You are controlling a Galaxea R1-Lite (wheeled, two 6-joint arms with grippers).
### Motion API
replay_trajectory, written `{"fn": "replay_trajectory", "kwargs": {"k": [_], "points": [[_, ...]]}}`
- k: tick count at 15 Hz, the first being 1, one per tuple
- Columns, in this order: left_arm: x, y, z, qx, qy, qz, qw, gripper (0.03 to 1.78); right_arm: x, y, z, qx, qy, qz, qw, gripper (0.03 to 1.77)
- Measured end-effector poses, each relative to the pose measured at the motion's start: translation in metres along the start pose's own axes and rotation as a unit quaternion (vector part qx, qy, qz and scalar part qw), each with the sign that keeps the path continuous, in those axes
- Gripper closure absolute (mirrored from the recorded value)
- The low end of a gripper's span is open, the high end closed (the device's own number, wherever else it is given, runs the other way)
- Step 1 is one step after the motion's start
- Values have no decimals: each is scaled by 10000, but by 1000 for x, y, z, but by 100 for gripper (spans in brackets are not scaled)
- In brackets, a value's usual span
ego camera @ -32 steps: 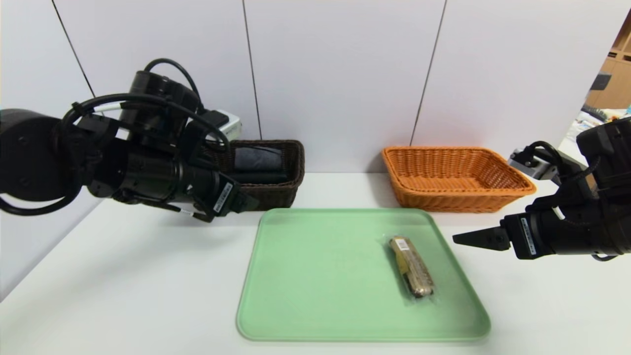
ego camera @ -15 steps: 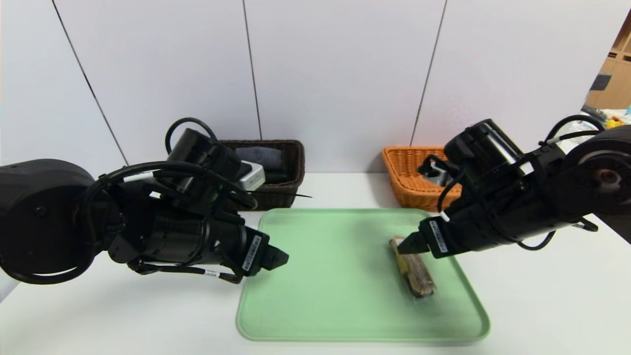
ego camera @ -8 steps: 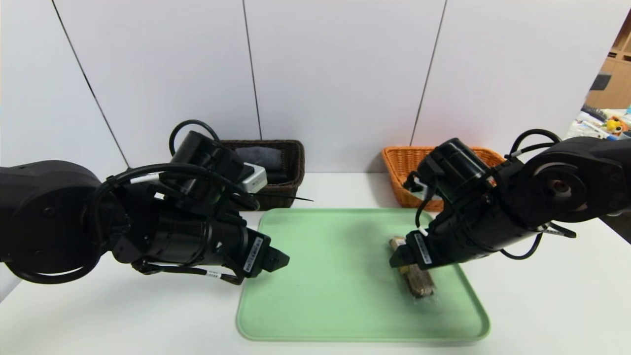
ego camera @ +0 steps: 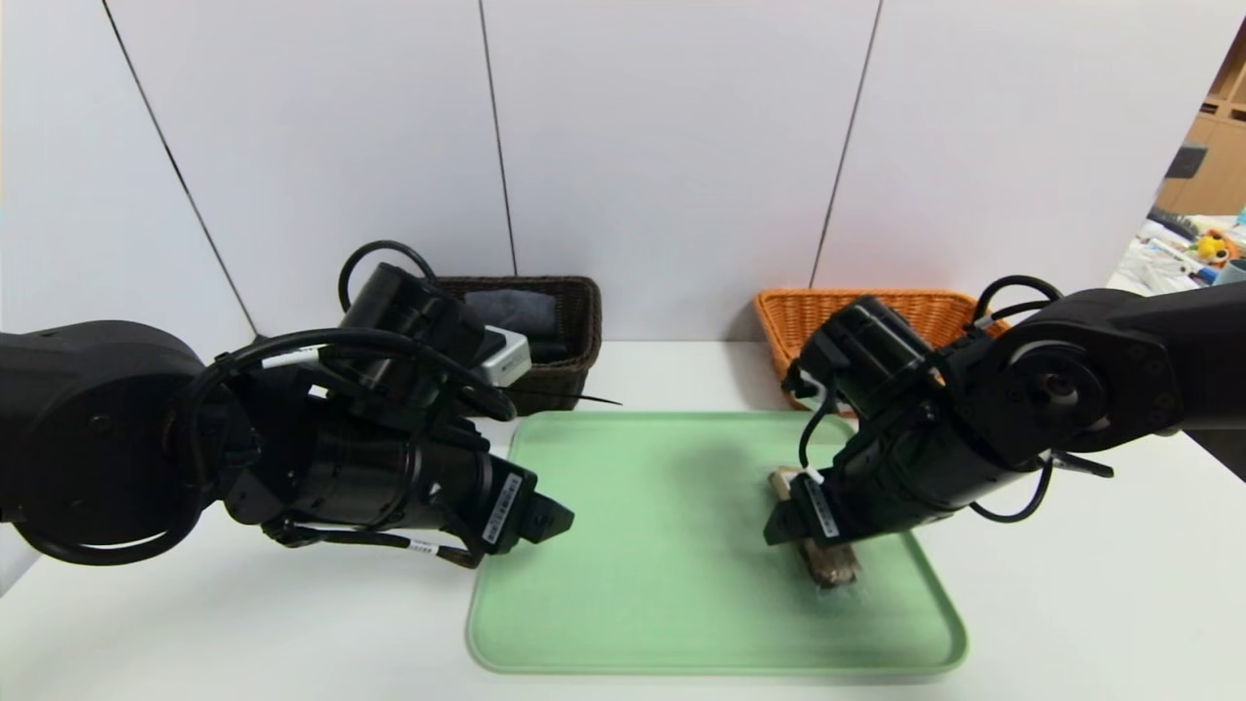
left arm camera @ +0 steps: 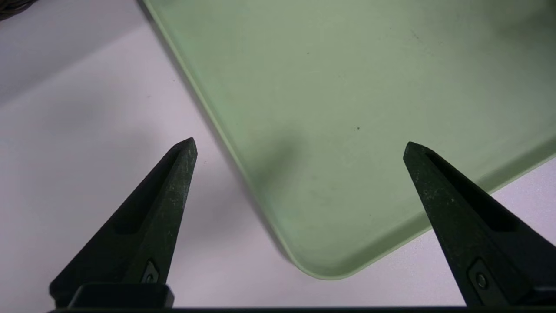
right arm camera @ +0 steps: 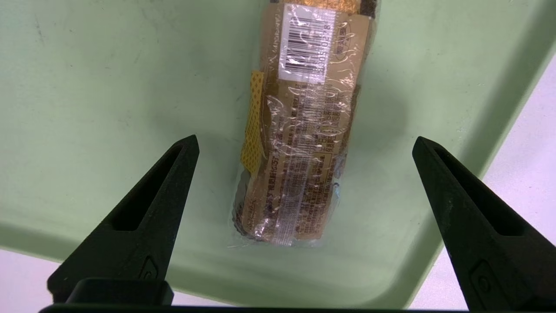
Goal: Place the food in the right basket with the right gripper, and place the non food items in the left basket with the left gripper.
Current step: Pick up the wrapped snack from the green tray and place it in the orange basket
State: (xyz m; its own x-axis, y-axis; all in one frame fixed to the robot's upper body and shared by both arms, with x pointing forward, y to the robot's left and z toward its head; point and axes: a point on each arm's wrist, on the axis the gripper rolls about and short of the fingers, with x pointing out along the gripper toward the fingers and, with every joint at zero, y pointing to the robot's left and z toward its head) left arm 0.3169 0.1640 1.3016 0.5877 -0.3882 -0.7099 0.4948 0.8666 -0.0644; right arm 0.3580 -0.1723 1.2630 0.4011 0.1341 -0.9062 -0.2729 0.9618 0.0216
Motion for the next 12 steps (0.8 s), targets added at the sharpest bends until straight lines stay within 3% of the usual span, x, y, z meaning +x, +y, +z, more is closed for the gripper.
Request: {"fn": "replay_trajectory", "kwargs": {"k": [11,12], "points": [[3,-3,-3,5,72,-39,10000,12,11,11,-2,-174,56,-307,9994,10],[2,-3,-3,5,71,-39,10000,12,11,12,-2,-176,54,-299,9994,29]]}}
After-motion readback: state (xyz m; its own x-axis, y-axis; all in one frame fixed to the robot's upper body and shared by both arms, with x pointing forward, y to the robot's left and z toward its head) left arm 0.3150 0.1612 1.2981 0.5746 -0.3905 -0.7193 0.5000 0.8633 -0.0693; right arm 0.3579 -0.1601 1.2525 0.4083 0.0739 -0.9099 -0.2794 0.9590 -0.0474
